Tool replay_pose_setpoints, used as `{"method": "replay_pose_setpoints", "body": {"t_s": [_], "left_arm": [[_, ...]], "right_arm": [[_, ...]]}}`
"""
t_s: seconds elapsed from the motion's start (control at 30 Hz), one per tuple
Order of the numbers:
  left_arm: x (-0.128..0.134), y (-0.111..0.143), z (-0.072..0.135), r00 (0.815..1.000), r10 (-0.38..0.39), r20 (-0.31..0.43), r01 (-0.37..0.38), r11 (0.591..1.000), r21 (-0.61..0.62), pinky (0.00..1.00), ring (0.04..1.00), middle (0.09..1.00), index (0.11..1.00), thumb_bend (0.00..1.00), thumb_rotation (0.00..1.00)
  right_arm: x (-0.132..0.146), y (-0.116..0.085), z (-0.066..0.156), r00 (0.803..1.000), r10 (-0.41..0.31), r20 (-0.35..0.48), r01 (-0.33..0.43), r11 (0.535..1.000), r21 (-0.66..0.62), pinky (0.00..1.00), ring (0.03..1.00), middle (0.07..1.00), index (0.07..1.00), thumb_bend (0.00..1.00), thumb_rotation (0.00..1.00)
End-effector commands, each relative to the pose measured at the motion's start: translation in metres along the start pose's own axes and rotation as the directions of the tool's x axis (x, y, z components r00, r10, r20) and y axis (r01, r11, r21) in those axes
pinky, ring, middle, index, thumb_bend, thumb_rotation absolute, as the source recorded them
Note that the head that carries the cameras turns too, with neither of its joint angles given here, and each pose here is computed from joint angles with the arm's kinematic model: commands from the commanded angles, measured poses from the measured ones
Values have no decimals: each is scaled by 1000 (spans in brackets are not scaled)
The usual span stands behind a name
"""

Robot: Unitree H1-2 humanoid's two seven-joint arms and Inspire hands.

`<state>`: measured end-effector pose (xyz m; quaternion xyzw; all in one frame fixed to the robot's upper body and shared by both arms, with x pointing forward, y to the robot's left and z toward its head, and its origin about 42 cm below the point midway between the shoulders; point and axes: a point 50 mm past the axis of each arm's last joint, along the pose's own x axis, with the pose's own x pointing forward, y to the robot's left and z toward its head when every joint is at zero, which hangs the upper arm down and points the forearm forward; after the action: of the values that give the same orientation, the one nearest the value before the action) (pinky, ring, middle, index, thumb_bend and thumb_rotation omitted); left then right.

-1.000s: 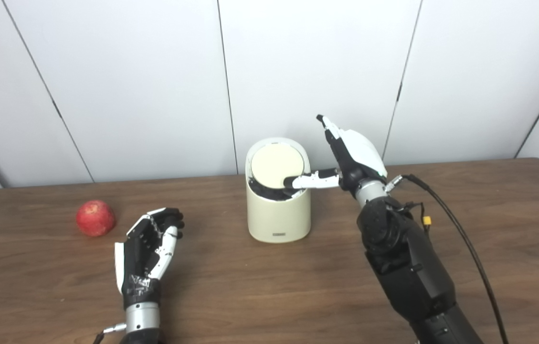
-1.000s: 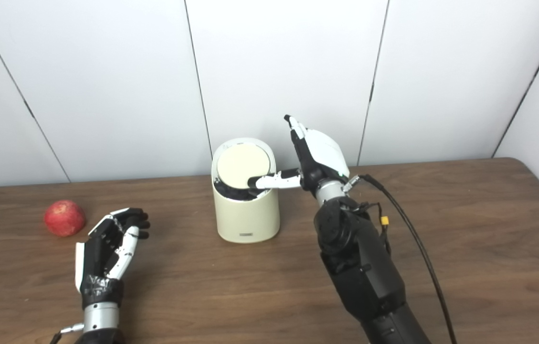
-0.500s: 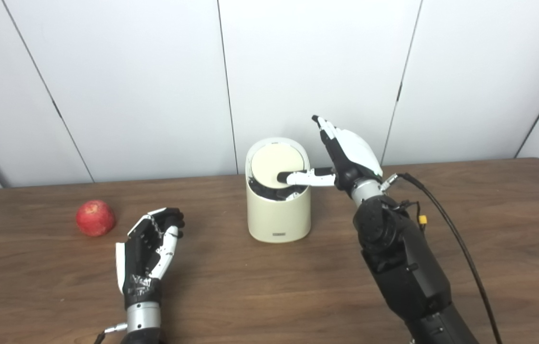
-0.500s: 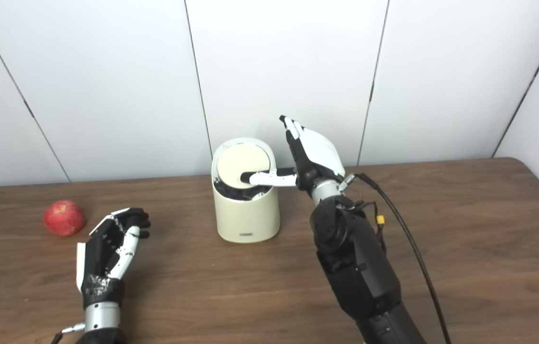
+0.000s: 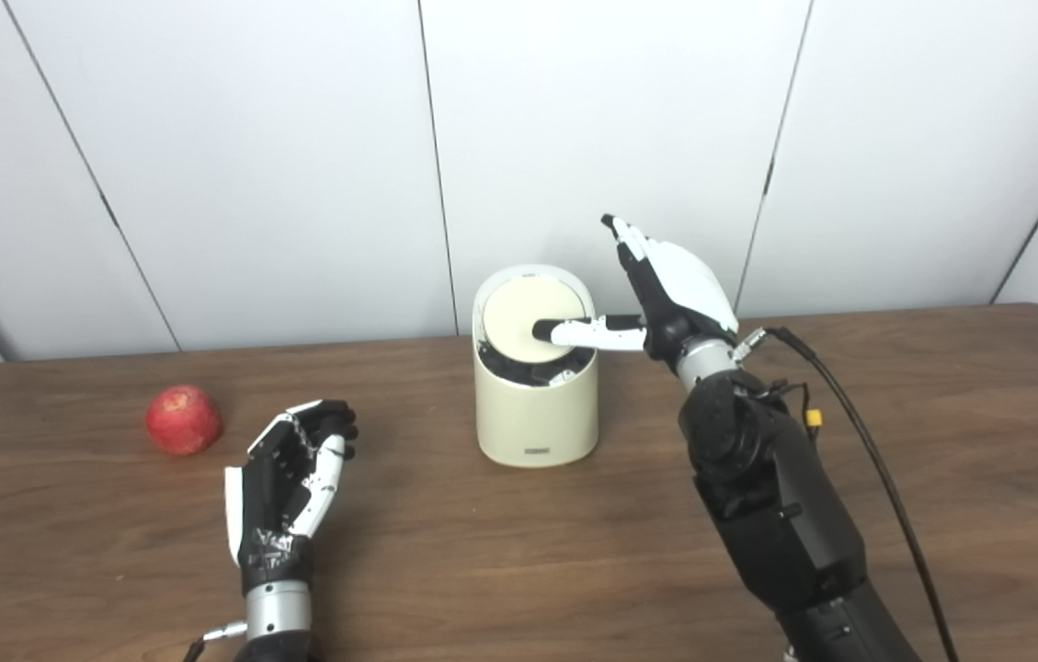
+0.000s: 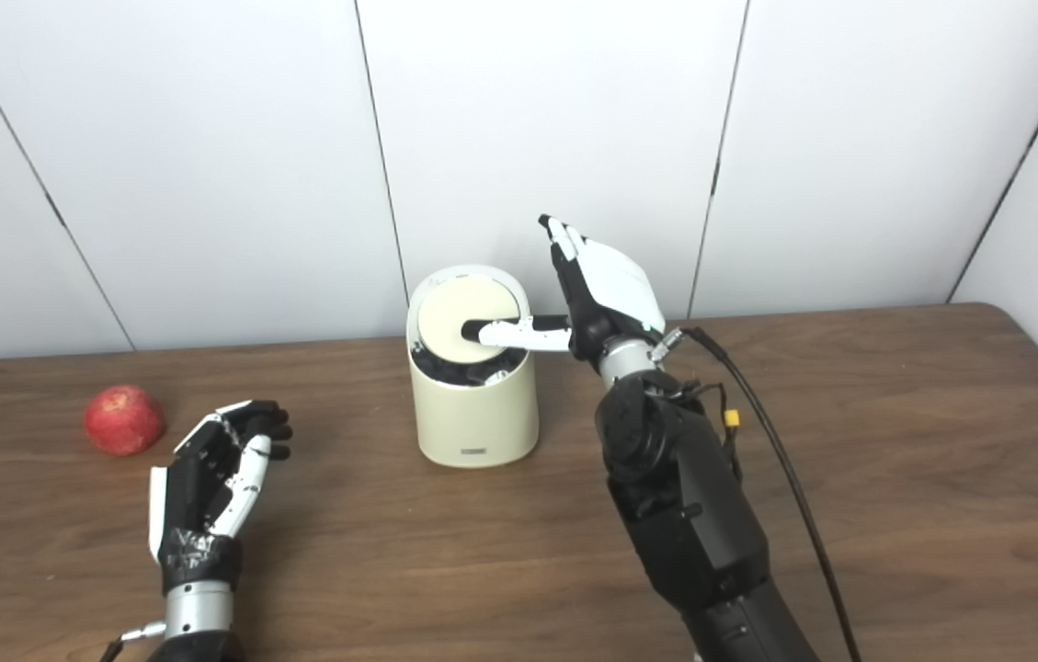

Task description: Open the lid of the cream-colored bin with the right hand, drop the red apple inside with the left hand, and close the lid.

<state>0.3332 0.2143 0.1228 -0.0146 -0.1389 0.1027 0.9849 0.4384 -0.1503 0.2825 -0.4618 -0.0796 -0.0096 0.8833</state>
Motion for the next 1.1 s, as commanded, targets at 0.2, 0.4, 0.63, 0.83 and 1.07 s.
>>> {"method": "replay_pose_setpoints", "body": {"t_s": [0.2,0.4,0.63,0.83,1.07], "left_arm": [[-6,-11,1,1000,-2,-11,2,1000,-5,552,602,617,598,295,323],[-6,-13,2,1000,3,-9,-3,1000,0,558,601,617,598,299,330],[-6,-13,3,1000,5,-9,-5,1000,-2,556,599,620,601,296,360],[-5,-13,3,1000,5,-4,-5,1000,-11,556,598,619,600,303,357],[-4,-14,4,1000,9,-4,-9,1000,-10,545,594,616,597,298,358]], "right_arm": [[17,-19,23,997,-63,44,64,998,-21,958,988,988,980,941,560],[19,-15,23,998,-55,35,57,998,-40,949,989,986,969,977,519],[22,-10,22,999,-44,14,45,995,-94,948,991,990,972,982,382],[21,-9,21,999,-47,9,48,992,-114,948,991,990,972,974,256],[19,-8,19,998,-59,11,60,991,-119,946,993,991,980,966,234]]}}
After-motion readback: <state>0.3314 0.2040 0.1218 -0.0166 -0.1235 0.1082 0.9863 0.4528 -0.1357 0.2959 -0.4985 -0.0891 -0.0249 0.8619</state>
